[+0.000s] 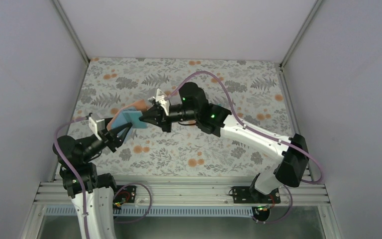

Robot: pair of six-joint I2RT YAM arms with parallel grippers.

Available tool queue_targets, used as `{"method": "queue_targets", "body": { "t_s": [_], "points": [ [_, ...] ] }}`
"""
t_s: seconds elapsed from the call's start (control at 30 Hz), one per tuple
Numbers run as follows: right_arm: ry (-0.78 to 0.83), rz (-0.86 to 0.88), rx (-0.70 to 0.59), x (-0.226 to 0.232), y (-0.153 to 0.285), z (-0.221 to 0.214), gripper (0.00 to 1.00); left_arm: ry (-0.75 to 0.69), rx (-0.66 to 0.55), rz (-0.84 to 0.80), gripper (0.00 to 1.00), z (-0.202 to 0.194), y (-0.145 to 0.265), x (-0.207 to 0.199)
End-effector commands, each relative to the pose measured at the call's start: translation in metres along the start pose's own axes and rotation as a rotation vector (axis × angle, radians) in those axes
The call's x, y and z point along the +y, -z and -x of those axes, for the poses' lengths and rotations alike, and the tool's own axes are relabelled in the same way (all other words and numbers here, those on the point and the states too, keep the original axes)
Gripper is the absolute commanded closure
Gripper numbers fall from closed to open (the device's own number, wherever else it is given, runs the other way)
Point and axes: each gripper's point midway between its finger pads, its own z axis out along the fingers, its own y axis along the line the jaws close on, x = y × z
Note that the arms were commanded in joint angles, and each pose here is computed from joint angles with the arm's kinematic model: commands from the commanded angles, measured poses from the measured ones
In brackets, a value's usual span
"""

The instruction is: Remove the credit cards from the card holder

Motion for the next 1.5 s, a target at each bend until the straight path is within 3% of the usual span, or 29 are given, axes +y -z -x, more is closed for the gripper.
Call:
{"method": "queue_targets", "body": {
  "t_s": [0.0, 0.1, 0.17, 0.27, 0.4, 0.43, 0.7, 0.8, 0.9, 1.07, 1.47],
  "points": [
    [0.067, 0.148, -0.033, 0.037, -0.006, 0.017, 0.96, 0.014, 0.005, -0.019, 0.52, -0.001, 0.0, -0.002],
    [0.094, 0.187, -0.017, 0.045, -0.004, 0.015, 0.96, 0.006, 0.015, -0.033, 0.43, -0.003, -0.001, -0.003],
    [0.117, 0.235, -0.007, 0.054, -0.001, 0.014, 0.96, 0.012, 0.02, -0.04, 0.43, -0.005, -0.001, -0.003],
    [0.146, 0.284, 0.004, 0.063, 0.002, 0.011, 0.96, 0.003, 0.026, -0.058, 0.58, -0.007, -0.001, -0.006],
    [0.15, 0.252, 0.005, 0.057, 0.004, 0.012, 0.96, -0.013, 0.025, -0.071, 0.93, -0.003, -0.001, -0.01],
    [0.147, 0.237, 0.002, 0.055, 0.004, 0.012, 0.95, -0.02, 0.025, -0.074, 0.97, -0.002, 0.0, -0.012],
    [0.133, -0.02, -0.034, 0.018, 0.026, 0.026, 0.7, 0.002, 0.007, -0.018, 0.98, 0.001, 0.0, -0.005],
    [0.176, -0.028, -0.05, 0.026, 0.045, 0.029, 0.64, -0.006, -0.004, -0.012, 0.98, 0.003, 0.001, -0.005],
    [0.211, 0.104, -0.044, 0.056, 0.057, 0.031, 0.55, -0.011, -0.006, -0.017, 0.98, 0.004, 0.002, -0.007],
    [0.161, 0.242, -0.057, 0.07, 0.048, 0.026, 0.55, -0.018, 0.001, -0.028, 0.98, 0.001, 0.002, -0.009],
    [0.081, 0.125, -0.077, 0.026, 0.021, 0.024, 0.52, -0.091, -0.008, -0.064, 0.98, 0.015, 0.005, -0.027]
  ]
}}
